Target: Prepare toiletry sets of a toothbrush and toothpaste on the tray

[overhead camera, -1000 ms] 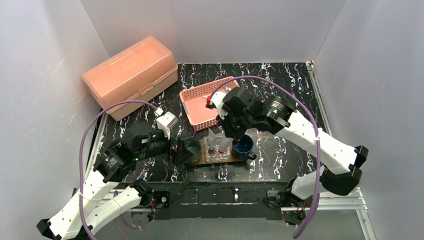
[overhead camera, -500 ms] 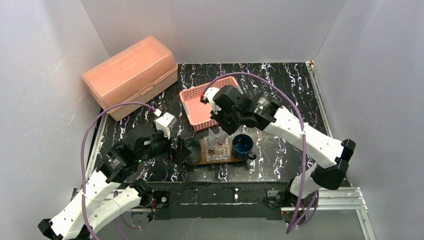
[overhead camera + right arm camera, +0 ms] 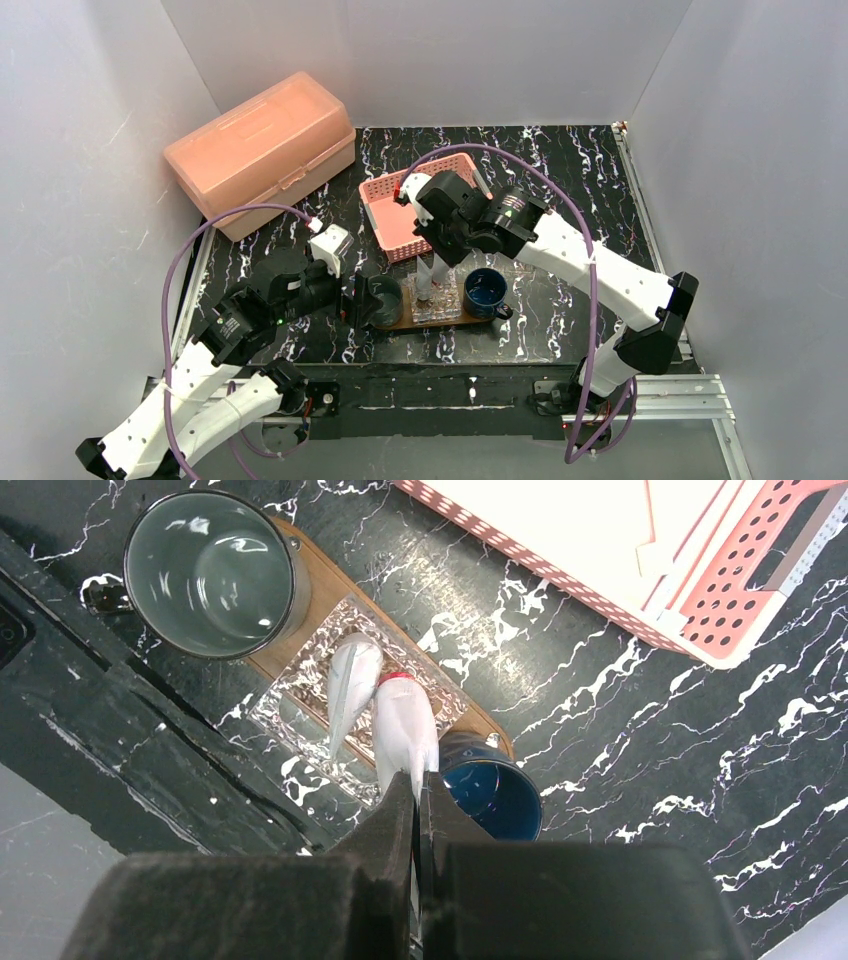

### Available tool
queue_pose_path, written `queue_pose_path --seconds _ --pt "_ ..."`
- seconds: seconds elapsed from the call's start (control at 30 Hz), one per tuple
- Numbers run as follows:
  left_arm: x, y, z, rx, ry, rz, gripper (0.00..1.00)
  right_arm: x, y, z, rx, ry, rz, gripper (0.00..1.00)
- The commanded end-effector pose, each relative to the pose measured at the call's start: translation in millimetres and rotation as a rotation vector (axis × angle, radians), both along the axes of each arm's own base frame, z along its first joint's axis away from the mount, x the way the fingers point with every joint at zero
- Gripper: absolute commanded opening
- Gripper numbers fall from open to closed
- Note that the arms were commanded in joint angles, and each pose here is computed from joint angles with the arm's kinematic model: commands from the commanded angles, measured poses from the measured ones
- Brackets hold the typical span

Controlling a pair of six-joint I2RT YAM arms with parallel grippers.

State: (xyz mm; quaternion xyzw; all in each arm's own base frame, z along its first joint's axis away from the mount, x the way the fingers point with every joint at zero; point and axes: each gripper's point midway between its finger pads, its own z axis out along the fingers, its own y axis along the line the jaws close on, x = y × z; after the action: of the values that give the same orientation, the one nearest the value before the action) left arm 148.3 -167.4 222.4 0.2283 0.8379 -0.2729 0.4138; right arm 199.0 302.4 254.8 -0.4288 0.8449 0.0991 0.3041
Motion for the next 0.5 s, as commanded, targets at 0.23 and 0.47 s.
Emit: queue_pose_path --seconds 0.23,0.47 --pt "2.8 1.2 0.8 0.008 -0.023 0.002 0.98 8.7 9.7 -14.4 0.005 -0.02 -0.013 0.01" --pt "3.3 1.9 1.0 0.01 -0.027 0.005 0.98 7.0 8.9 -21.7 -0.005 -0.009 -0.009 0.01"
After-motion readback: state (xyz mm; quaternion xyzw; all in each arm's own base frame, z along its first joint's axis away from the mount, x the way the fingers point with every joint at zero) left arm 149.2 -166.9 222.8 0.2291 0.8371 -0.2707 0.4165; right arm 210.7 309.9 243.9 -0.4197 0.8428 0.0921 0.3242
